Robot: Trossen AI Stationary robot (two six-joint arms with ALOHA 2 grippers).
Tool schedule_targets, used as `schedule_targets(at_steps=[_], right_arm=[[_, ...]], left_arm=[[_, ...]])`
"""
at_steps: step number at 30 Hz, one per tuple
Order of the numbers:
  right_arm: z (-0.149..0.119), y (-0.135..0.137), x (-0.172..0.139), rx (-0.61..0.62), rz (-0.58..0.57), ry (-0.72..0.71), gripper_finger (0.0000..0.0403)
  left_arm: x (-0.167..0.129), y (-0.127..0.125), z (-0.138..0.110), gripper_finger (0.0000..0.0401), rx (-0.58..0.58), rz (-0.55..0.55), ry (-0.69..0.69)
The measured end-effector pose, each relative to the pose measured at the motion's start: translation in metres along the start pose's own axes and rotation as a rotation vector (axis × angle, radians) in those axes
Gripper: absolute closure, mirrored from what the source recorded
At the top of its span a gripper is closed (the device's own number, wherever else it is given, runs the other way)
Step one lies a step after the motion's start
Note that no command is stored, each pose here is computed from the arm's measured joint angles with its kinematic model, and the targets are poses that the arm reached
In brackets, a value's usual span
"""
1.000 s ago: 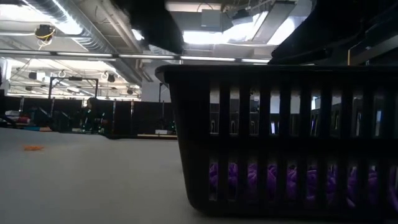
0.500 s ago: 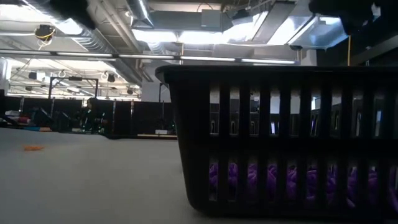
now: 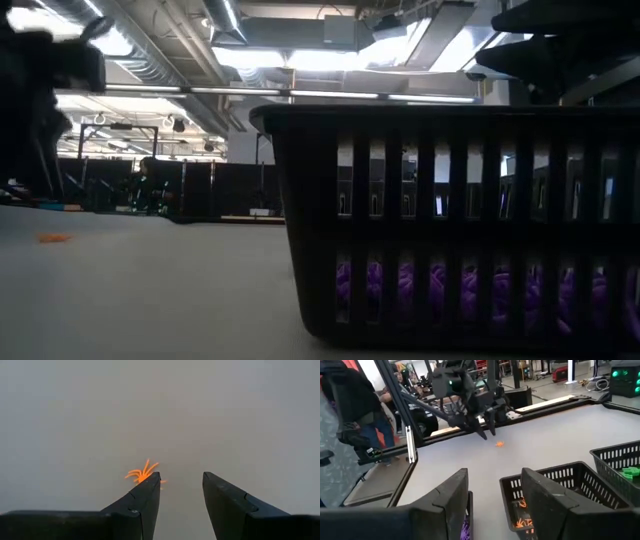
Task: Sort Halloween decoration
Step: Put the orange spider toy into the middle black bin
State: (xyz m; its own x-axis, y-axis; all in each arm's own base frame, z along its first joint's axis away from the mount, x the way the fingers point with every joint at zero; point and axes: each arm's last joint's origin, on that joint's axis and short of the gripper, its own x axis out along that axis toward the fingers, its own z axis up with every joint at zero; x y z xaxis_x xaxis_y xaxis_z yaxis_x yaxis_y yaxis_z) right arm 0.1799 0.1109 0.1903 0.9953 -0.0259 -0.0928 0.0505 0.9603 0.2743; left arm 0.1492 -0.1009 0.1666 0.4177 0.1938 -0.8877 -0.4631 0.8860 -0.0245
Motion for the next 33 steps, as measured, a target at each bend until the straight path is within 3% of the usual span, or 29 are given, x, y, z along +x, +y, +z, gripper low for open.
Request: schedule_targets(at_steps=[9, 18, 22, 27, 33], right_arm=[[0.001, -0.002, 0.002, 0.011, 0.015, 0.007, 0.0221], [0.000, -0.002, 0.002, 0.011, 0.019, 0.014, 0.0221], [0.000, -0.002, 0.002, 0.012, 0.022, 0.018, 0.0221], [-0.001, -0.002, 0.002, 0.010, 0.019, 0.023, 0.0221], [-0.001, -0.002, 0.002, 0.010, 0.019, 0.023, 0.0221]], left_arm=[[0.028, 0.019, -0.014, 0.0260, -0.081, 0.072, 0.038], [0.048, 0.018, -0.012, 0.0264, -0.105, 0.131, 0.101], [0.046, 0.016, -0.009, 0.0299, -0.074, 0.127, 0.090], [0.040, 0.008, 0.001, 0.0384, 0.004, 0.105, 0.062], [0.031, -0.002, 0.017, 0.0400, 0.034, 0.089, -0.008]])
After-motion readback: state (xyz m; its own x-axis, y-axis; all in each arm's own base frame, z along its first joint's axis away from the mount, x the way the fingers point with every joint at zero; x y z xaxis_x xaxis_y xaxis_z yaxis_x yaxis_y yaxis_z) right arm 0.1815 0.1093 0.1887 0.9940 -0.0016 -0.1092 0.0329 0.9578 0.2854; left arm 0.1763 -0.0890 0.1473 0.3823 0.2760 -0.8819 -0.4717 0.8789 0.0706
